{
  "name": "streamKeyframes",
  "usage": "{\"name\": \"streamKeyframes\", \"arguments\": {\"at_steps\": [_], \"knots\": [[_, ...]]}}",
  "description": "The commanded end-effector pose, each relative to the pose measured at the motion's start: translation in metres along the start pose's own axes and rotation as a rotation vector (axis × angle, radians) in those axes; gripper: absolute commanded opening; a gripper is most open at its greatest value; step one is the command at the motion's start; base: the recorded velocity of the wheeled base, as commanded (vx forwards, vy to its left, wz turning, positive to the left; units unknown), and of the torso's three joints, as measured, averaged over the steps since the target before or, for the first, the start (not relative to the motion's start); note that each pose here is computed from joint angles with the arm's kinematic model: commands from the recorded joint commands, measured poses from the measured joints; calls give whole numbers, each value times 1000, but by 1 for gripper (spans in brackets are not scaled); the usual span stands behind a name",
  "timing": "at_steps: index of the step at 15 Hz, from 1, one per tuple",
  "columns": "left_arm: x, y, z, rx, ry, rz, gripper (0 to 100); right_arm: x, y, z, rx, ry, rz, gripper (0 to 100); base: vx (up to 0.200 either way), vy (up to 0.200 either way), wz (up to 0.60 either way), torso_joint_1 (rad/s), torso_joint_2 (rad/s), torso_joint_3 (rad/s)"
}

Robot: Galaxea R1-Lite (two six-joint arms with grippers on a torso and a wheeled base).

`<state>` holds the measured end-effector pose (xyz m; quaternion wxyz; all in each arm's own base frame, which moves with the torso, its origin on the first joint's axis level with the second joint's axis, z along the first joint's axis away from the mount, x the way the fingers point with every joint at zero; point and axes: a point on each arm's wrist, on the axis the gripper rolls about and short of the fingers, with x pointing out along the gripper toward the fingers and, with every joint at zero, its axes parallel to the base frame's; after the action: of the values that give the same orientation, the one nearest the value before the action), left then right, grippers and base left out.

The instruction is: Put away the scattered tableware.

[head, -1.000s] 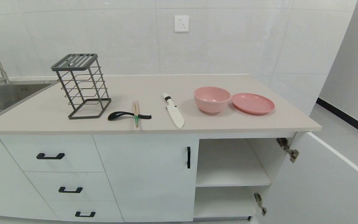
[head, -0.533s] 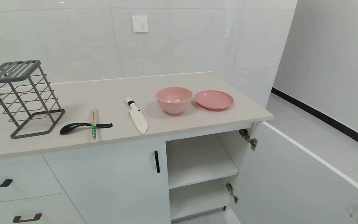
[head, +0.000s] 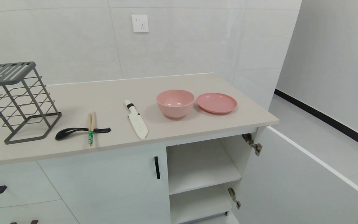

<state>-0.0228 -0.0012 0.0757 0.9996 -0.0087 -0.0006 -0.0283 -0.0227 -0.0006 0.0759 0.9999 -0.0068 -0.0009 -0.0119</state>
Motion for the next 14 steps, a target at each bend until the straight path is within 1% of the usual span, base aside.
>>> {"name": "streamKeyframes", "arguments": {"at_steps": [1,4,6,12,14], "knots": [[0,0,0,-3,0,1,100,0,0,0,0,-1,1,100,0,0,0,0,0,0],[0,0,0,-4,0,1,100,0,0,0,0,-1,1,100,0,0,0,0,0,0],[0,0,0,1,0,0,100,0,0,0,0,-1,-1,100,200,0,0,2,2,2],[0,0,0,-3,2,9,100,0,0,0,0,-1,-1,100,0,0,0,0,0,0],[0,0,0,7,2,9,100,0,0,0,0,-1,-1,100,200,0,0,2,2,2]]}}
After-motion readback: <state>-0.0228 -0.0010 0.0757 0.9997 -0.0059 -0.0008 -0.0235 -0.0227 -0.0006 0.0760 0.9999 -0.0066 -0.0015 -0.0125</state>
